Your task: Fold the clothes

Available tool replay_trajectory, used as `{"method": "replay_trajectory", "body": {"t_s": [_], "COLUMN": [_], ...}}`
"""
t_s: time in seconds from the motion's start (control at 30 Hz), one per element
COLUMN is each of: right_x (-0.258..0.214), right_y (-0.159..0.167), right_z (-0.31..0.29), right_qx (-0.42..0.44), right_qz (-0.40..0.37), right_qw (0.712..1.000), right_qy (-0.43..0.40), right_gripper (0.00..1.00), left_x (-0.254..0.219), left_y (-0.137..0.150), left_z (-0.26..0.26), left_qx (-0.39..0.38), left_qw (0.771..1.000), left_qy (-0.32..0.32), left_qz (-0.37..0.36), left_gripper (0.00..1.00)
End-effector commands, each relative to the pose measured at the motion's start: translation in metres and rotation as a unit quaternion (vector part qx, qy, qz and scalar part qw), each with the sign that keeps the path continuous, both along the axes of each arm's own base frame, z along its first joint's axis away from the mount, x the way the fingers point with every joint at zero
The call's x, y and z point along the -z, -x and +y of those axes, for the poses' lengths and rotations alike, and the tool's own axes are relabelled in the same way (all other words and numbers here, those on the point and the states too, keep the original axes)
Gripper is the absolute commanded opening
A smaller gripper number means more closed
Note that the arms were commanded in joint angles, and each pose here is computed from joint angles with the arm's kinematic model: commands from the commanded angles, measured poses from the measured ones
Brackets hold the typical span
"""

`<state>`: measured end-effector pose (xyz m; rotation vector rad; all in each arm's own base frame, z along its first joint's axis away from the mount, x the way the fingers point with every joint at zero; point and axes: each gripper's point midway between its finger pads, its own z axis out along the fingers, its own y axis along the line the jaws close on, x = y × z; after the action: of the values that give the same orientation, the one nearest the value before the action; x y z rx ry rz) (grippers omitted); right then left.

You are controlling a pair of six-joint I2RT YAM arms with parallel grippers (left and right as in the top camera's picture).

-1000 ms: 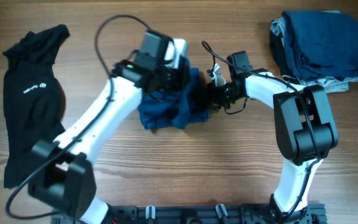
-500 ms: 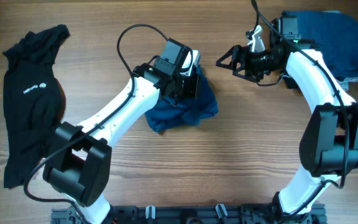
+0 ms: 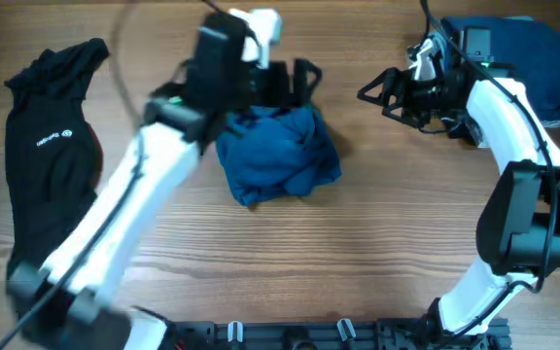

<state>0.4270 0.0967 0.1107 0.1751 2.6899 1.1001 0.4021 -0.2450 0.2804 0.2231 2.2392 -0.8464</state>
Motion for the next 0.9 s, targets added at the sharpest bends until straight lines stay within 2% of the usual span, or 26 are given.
{"method": "replay_trajectory", "body": {"t_s": [0.0,0.07,0.17,0.23,0.3,0.4,0.43,0.57,0.73,0.87], "right_x": [-0.015,-0.017,-0.037,-0.065,-0.107,-0.103,-0.095,-0.066,-0.034,-0.030], "right_y": [0.012,0.023,0.025,0.024,0.030,0.058,0.062,0.074,0.073,0.092], "right_z": [0.040,0.079,0.107,0.116,0.137,0.185,0.198,0.229,0.243,0.252], "right_qx": [-0.089,-0.172,-0.212,-0.229,-0.275,-0.381,-0.394,-0.436,-0.453,-0.474], "right_qz": [-0.053,-0.105,-0.179,-0.231,-0.318,-0.378,-0.379,-0.372,-0.352,-0.326], "right_qw": [0.995,0.979,0.955,0.938,0.898,0.834,0.825,0.807,0.809,0.815], "right_qy": [0.011,0.039,0.101,0.118,0.128,0.134,0.141,0.143,0.129,0.073], "right_gripper": [0.80,0.78,0.82,0.83,0.86,0.85,0.85,0.78,0.71,0.58], "left_x": [-0.100,-0.122,-0.088,-0.064,-0.044,-0.027,-0.024,-0.016,-0.014,-0.001], "left_y": [0.006,0.014,0.022,0.023,0.017,0.006,0.004,0.004,0.003,0.002], "left_z": [0.084,0.157,0.220,0.241,0.256,0.259,0.261,0.278,0.283,0.284], "left_qx": [-0.115,-0.201,-0.281,-0.307,-0.317,-0.306,-0.308,-0.327,-0.333,-0.332], "left_qw": [0.988,0.972,0.959,0.951,0.947,0.950,0.950,0.942,0.940,0.938], "left_qy": [0.059,0.059,0.032,0.019,0.003,-0.018,-0.019,-0.019,-0.019,-0.021], "left_qz": [-0.086,-0.103,-0.031,0.012,0.039,0.052,0.055,0.069,0.071,0.093], "left_gripper": [1.00,1.00,1.00,1.00,1.00,1.00,1.00,1.00,1.00,1.00]}}
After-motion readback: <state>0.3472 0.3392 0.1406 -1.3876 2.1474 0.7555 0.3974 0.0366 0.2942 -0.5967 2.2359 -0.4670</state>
